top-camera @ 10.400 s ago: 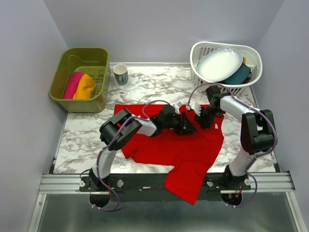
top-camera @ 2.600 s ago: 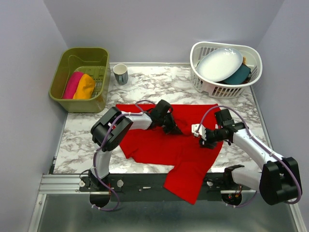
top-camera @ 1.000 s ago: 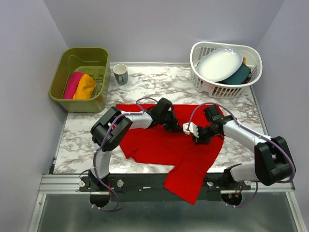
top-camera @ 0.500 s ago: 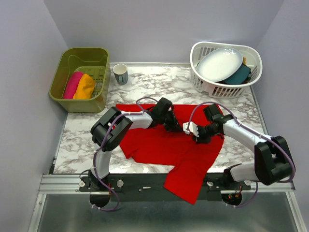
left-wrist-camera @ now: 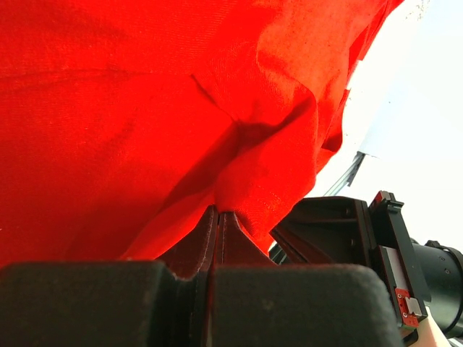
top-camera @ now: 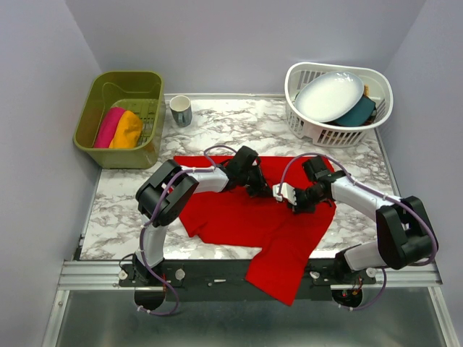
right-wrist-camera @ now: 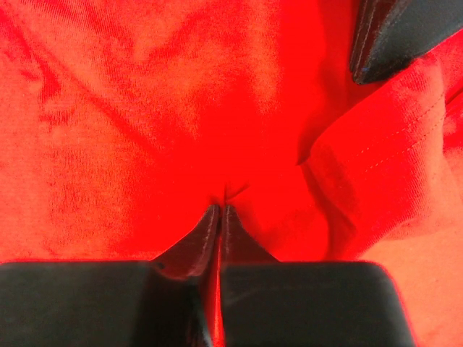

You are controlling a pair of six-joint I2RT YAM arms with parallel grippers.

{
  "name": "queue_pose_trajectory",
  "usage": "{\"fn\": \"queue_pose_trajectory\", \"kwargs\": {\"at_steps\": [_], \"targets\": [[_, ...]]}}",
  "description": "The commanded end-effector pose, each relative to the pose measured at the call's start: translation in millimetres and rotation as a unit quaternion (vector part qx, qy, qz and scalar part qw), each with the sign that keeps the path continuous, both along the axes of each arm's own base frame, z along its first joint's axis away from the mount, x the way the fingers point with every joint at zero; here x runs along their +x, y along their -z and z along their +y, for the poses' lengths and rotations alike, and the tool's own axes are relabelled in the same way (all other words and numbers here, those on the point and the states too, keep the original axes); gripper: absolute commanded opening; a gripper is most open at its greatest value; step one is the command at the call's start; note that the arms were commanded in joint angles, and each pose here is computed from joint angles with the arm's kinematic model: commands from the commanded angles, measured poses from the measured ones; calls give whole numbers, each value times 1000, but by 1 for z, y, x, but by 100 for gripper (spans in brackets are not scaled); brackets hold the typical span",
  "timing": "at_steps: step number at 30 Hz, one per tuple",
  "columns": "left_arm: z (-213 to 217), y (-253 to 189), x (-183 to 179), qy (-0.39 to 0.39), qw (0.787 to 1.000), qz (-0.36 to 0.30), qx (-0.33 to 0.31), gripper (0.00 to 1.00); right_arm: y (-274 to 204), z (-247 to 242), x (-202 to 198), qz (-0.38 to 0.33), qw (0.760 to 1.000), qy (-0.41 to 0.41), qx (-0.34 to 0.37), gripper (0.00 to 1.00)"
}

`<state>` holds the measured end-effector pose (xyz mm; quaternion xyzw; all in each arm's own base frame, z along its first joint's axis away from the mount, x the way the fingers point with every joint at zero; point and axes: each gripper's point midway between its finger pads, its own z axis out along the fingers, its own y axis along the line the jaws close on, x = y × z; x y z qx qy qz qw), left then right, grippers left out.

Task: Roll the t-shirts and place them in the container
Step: Fold the T-shirt at the center of the board.

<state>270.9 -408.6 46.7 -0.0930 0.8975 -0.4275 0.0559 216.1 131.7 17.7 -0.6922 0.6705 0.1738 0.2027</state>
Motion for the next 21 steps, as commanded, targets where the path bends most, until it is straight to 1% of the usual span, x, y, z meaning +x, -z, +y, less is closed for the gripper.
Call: {"fn": "queue_pose_trajectory", "kwargs": {"at_steps": [1, 5, 8, 10, 11, 16, 19, 21], "targets": [[-1, -7, 4, -6, 1000, -16, -3, 0, -6, -3, -3, -4, 1000, 0, -8, 5], [-1, -6, 4, -5, 1000, -15, -3, 0, -14, -2, -7, -2, 1000, 12, 3, 9], [-2, -7, 2, -3, 1000, -18, -3, 0, -13, -2, -12, 14, 1000, 15, 3, 6], [-3, -6, 1, -2, 1000, -19, -2, 0, -12, -3, -12, 16, 1000, 21, 0, 8], [-3, -7, 1, -2, 1000, -19, -3, 0, -12, -3, -12, 16, 1000, 24, 0, 11], [-3, -8, -1, 1, 1000, -23, -3, 0, -13, -1, -17, 34, 999, 29, 4, 11], [-3, -8, -1, 0, 1000, -23, -2, 0, -17, 1, -20, 45, 998, 32, 12, 9], [-3, -7, -2, 1, 1000, -23, -1, 0, -17, 2, -23, 51, 998, 33, 13, 9]]}}
